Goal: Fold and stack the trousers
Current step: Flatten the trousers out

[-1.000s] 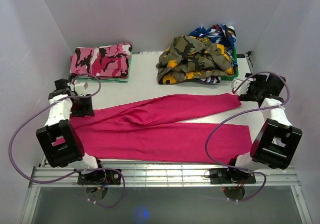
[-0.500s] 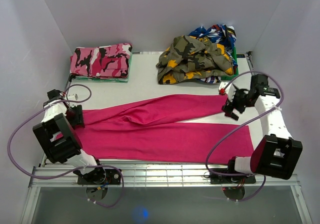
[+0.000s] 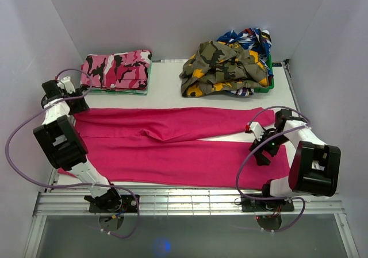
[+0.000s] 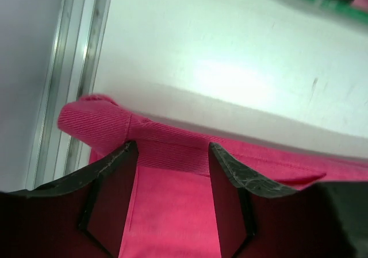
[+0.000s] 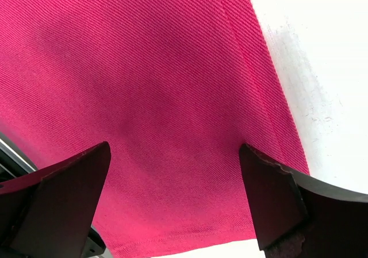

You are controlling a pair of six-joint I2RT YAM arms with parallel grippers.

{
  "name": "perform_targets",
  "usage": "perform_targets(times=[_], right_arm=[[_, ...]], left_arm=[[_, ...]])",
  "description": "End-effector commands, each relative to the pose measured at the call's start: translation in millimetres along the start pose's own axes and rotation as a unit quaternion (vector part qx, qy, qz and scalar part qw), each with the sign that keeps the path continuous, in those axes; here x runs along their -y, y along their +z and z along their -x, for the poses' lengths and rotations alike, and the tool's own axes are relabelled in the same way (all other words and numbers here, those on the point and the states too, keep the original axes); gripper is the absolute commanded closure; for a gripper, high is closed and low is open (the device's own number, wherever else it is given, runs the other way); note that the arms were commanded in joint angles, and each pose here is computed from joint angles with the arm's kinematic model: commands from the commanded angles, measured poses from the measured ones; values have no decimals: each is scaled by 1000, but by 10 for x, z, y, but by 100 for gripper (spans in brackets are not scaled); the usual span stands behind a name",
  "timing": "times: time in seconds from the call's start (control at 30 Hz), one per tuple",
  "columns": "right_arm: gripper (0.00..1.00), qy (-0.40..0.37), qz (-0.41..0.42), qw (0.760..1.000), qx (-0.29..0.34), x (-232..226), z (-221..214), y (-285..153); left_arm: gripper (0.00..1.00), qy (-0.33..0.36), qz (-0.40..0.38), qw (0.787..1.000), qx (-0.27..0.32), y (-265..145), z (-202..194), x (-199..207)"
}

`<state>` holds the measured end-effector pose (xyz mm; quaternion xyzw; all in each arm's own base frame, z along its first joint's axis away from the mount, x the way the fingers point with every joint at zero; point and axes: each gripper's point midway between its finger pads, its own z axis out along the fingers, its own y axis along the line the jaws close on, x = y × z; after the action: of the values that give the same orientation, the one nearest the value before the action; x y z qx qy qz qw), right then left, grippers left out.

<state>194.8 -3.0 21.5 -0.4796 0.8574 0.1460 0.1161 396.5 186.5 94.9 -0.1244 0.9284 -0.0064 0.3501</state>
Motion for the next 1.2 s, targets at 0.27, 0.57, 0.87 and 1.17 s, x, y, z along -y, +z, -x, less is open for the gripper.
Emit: perform_targets(times=[0.27,0.57,0.87,1.17], right_arm=[[2,16,-50,993,109,397,706,-490],[15,30,-81,968,234,856,1568,-773],[20,99,-136,968,186,1926,1643,-706],[4,181,-154,963,129,2502,1314,-495]], left_arm=[[35,97,-102,988,64,-486,409,393],[36,171,-248,953,-27,-804,-497,1223],[38,294,-351,884,-97,-770,-1096,2819],[39,343,-324,868,-157,-386,-1560,3216]])
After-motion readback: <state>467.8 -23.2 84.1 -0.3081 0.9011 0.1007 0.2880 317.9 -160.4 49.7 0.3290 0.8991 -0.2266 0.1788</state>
